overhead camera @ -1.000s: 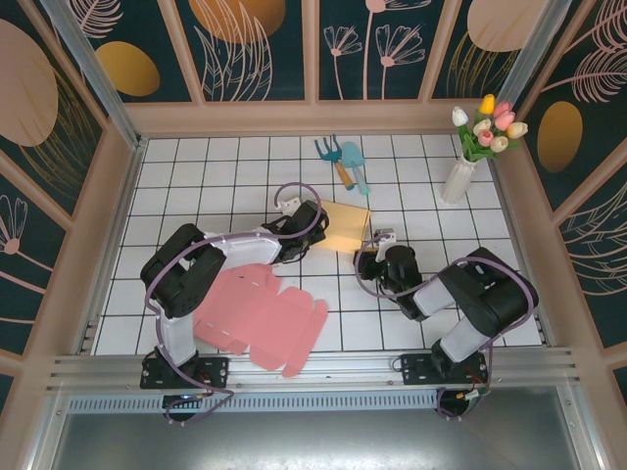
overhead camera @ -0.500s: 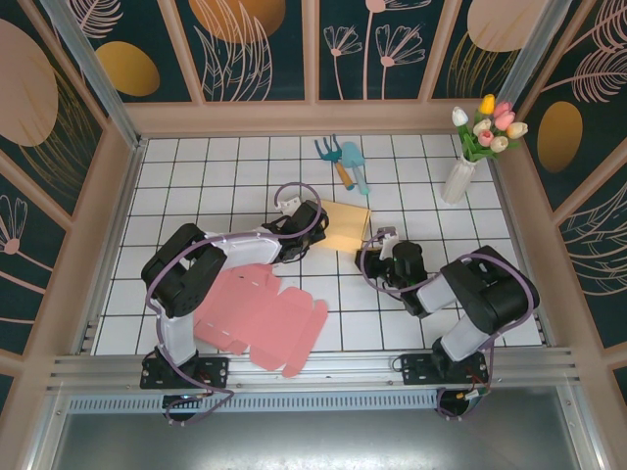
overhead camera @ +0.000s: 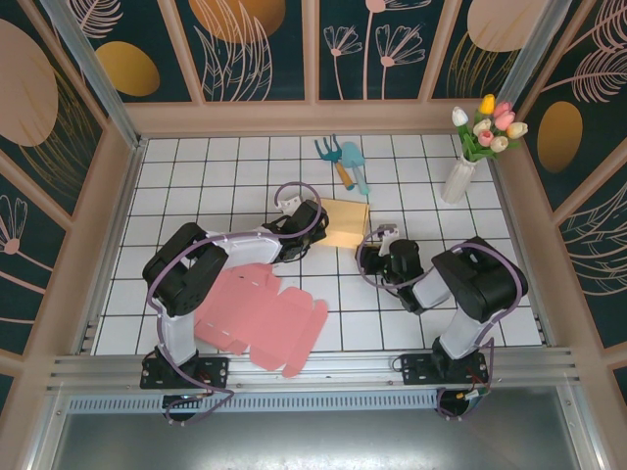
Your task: Fold the paper box
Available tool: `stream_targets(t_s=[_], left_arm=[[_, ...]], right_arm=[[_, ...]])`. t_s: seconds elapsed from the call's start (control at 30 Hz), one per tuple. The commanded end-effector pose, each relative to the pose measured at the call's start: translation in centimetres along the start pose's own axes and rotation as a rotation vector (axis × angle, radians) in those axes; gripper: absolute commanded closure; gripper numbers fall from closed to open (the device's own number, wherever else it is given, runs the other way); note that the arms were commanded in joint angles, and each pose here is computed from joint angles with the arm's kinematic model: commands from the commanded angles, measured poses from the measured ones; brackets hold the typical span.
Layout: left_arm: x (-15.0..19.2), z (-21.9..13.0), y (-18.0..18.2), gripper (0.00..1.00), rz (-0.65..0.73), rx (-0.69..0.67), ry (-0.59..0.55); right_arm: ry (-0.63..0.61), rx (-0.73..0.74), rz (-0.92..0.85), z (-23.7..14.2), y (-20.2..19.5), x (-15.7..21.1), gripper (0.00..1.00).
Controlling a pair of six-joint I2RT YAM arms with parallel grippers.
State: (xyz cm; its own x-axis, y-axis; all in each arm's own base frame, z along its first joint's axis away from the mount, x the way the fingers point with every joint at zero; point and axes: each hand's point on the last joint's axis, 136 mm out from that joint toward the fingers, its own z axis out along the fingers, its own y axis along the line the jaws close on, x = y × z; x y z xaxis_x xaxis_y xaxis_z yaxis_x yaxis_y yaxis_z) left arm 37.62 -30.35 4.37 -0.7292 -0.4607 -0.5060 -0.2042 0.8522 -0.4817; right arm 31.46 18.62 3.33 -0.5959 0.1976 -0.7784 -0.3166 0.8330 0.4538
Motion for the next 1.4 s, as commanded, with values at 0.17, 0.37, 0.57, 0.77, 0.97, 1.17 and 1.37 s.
stream_targets(t_s=[0.17,0.37,0.57,0.77,0.97,1.17,1.37], left_arm=[[5.8,1.9,9.0,0.68,0.085,-0.263,0.202],[5.6,2.1,9.5,0.69,0.081,-0.275,0.199],[5.5,2.3,9.9,0.69,0.076,-0.287,0.195],[5.4,2.4,10.0,0.69,0.073,-0.291,0.193],[5.4,2.4,10.0,0.69,0.069,-0.291,0.193],[5.3,2.3,9.9,0.69,0.069,-0.288,0.193],[5.3,2.4,9.7,0.7,0.073,-0.286,0.194]], right_arm=[[0.046,0.102,0.032,0.2,-1.8,0.8,0.72],[0.033,0.056,0.079,-0.8,-0.2,-0.6,0.69],[0.03,0.081,0.095,-2.2,0.3,-2.2,0.65],[0.068,0.092,0.069,-2.1,0.7,-2.7,0.59],[0.116,0.095,0.063,-0.3,0.5,-2.2,0.57],[0.145,0.064,0.085,1.3,0.4,-1.6,0.57],[0.153,-0.049,0.077,1.5,2.4,-1.6,0.58]])
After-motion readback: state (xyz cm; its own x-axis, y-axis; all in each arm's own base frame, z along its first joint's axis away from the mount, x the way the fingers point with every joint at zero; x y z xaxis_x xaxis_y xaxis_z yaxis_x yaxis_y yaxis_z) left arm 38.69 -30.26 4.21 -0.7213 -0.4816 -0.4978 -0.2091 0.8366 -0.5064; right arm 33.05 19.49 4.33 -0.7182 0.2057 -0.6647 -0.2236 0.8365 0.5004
